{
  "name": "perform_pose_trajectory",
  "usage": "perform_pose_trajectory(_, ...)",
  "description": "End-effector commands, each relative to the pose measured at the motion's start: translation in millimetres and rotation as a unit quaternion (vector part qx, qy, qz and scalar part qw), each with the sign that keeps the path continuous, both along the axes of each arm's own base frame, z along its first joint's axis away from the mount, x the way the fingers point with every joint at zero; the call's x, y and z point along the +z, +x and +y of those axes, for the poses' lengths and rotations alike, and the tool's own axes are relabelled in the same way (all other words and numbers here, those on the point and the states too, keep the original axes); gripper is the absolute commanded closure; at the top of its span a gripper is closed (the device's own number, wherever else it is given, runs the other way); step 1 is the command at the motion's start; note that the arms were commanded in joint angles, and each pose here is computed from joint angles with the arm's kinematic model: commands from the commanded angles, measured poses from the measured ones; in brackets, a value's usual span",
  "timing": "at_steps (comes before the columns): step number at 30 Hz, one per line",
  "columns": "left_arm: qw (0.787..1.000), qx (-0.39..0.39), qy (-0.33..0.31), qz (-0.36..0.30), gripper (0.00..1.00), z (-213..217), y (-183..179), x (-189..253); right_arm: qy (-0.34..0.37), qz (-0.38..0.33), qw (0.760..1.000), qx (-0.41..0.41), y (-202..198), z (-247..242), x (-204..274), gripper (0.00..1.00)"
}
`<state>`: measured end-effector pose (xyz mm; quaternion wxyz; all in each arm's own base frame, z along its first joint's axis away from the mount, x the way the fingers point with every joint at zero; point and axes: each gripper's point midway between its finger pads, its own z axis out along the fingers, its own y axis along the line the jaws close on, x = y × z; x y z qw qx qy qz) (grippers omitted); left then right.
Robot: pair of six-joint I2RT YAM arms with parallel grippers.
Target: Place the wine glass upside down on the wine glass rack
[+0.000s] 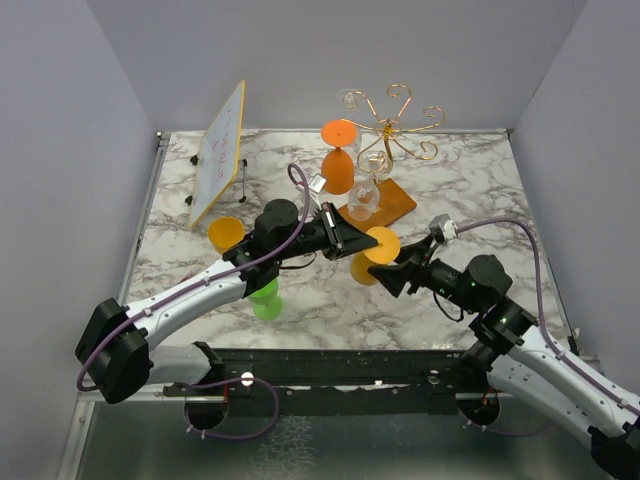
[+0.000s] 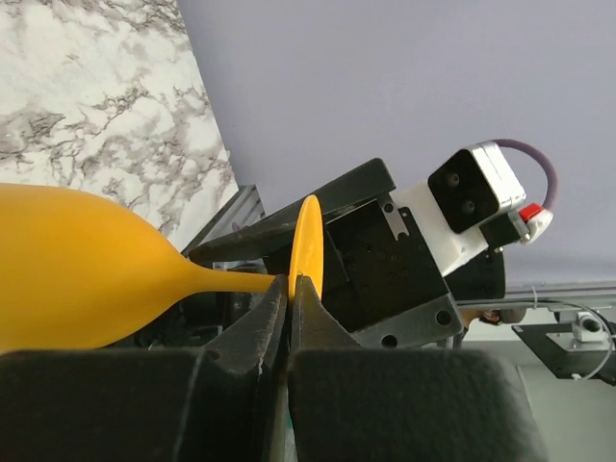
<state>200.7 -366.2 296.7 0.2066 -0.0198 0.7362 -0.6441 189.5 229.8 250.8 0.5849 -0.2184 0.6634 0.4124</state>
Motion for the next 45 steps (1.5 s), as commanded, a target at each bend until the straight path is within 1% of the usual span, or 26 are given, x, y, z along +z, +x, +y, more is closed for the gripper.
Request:
perform_pose_trajectory(1,0.999,0.019,0.000,-0.045,1.00,10.2,-0.4,4.2,-0.013,0.106,0.994,0.028,-23.4,-0.4,-10.2,0.33)
perform_pose_trajectory(4,0.998,0.024,0.005,-0.058,1.00,15.3,-2.1,1.4,0.024,0.130,0.991,0.015,-26.8,-4.2,5.5,0.33)
perform_pose_trajectory(7,0.997,0.030,0.006,-0.075,1.00,20.8,-4.0,2.2,0.079,0.134,0.988,0.009,-31.1,-8.2,28.1,0.33)
perform_pose_trajectory(10,0.996,0.038,0.002,-0.082,1.00,24.6,-4.0,7.4,0.131,0.138,0.982,-0.017,-28.2,-17.0,49.1,0.31)
perform_pose_trajectory(13,0.994,0.034,-0.006,-0.100,1.00,24.6,-5.9,19.5,0.154,0.178,0.968,-0.086,-14.4,-32.4,55.6,0.30)
perform_pose_trajectory(15,0.993,0.030,-0.009,-0.111,1.00,25.1,-7.5,24.5,0.158,0.217,0.951,-0.154,-1.2,-47.0,51.0,0.30)
perform_pose_trajectory(17,0.993,0.025,-0.009,-0.118,1.00,25.1,-9.5,26.2,0.156,0.245,0.937,-0.192,5.8,-54.2,46.5,0.30)
perform_pose_trajectory(18,0.992,0.022,-0.009,-0.120,1.00,25.0,-10.5,26.7,0.154,0.251,0.935,-0.195,7.5,-52.8,45.8,0.30)
perform_pose_trajectory(20,0.993,0.015,-0.008,-0.120,1.00,24.0,-12.2,24.8,0.153,0.254,0.939,-0.176,8.3,-43.1,47.9,0.31)
perform_pose_trajectory(24,0.993,0.006,-0.007,-0.121,1.00,23.6,-15.0,22.3,0.141,0.261,0.949,-0.110,5.8,-14.5,42.2,0.35)
perform_pose_trajectory(27,0.992,0.002,-0.009,-0.124,1.00,24.1,-17.0,24.5,0.118,0.246,0.960,-0.063,0.1,0.2,43.2,0.38)
perform_pose_trajectory(30,0.992,-0.007,-0.011,-0.127,1.00,23.4,-20.5,26.1,0.114,0.240,0.963,-0.044,-2.0,5.8,47.5,0.46)
perform_pose_trajectory(33,0.992,-0.013,-0.012,-0.128,1.00,23.3,-22.4,25.8,0.125,0.231,0.965,-0.019,-4.5,12.9,55.6,0.55)
perform_pose_trajectory(38,0.991,-0.014,-0.015,-0.135,1.00,24.0,-23.5,28.3,0.131,0.241,0.962,-0.005,-3.2,21.2,55.4,0.70)
perform_pose_trajectory(40,0.990,-0.013,-0.015,-0.139,1.00,24.6,-23.5,29.1,0.135,0.242,0.961,-0.001,-2.6,23.2,55.9,0.78)
perform_pose_trajectory(41,0.990,-0.010,-0.014,-0.140,0.97,25.3,-23.1,28.7,0.138,0.241,0.961,-0.003,-1.6,23.0,56.8,0.86)
perform_pose_trajectory(42,0.990,-0.006,-0.013,-0.140,0.91,26.4,-22.3,27.1,0.140,0.241,0.960,-0.011,0.4,21.5,57.1,0.94)
perform_pose_trajectory(43,0.990,0.005,-0.011,-0.138,0.85,28.5,-19.4,25.2,0.144,0.244,0.959,-0.027,4.3,18.0,56.3,0.99)
perform_pose_trajectory(45,0.991,0.032,-0.001,-0.127,0.70,34.3,-12.9,17.5,0.154,0.248,0.954,-0.065,11.9,8.4,53.8,0.99)
